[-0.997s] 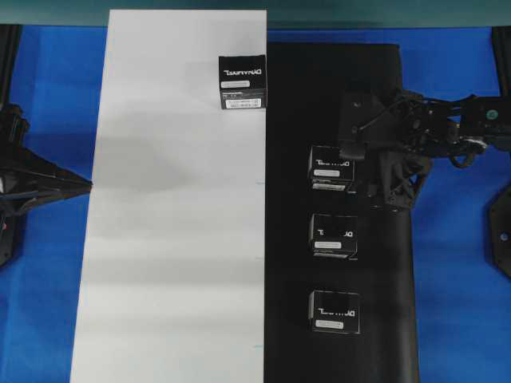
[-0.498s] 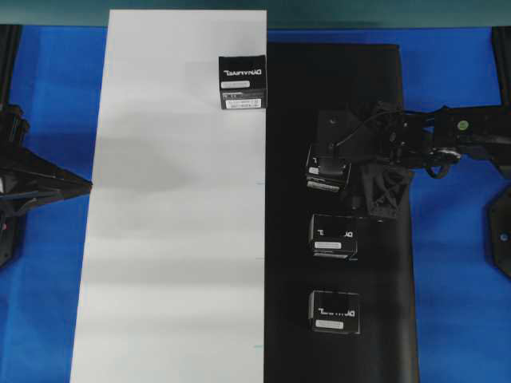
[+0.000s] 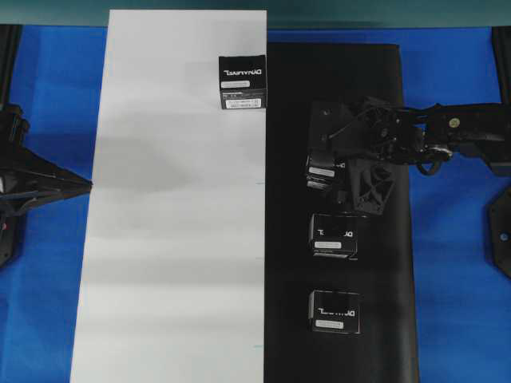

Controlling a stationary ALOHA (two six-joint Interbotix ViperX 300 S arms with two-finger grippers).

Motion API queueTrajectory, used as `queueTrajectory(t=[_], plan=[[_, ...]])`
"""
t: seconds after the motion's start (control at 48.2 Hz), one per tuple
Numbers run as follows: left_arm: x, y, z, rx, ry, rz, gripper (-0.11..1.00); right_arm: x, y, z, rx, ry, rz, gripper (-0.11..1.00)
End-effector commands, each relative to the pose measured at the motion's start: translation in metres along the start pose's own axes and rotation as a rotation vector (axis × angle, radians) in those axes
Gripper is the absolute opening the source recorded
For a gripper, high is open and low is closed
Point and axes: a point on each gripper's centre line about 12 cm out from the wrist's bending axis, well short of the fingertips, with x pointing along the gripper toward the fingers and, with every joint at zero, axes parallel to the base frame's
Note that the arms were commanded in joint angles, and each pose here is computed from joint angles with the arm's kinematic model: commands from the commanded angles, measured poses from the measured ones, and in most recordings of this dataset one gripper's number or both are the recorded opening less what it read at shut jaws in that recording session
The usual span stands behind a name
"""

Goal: Place the box from the black base onto the white base.
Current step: 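Lower the open right gripper over the top box on the black base, then close the right gripper on the top black-base box and lift, then carry the held box left onto the white base below the other box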

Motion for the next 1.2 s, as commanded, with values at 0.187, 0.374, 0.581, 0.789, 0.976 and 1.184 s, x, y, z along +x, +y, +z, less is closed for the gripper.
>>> queueTrajectory(t=[0.187, 0.374, 0.581, 0.789, 0.976, 1.184], plan=[[0.000, -0.001, 0.013, 0.002, -0.034, -0.003, -0.04, 0.000, 0.000, 0.002, 0.086, -0.036, 0.028, 0.99], [0.000, -0.001, 0.013, 0.000, -0.034, -0.003, -0.04, -0.001, 0.003, 0.000, 0.138, -0.044, 0.050, 0.86], [0.000, -0.001, 0.012, 0.000, -0.032, -0.003, -0.04, -0.003, 0.005, -0.004, 0.156, -0.047, 0.060, 0.57], [0.000, -0.001, 0.012, 0.000, -0.032, -0.003, -0.04, -0.015, 0.004, -0.001, 0.155, -0.071, 0.058, 0.56], [0.000, -0.001, 0.013, 0.000, -0.034, -0.003, -0.04, -0.044, 0.003, 0.017, 0.150, -0.081, 0.074, 0.56], [0.000, -0.001, 0.012, 0.000, -0.032, -0.003, -0.04, -0.074, 0.002, 0.046, 0.130, -0.055, 0.098, 0.56]])
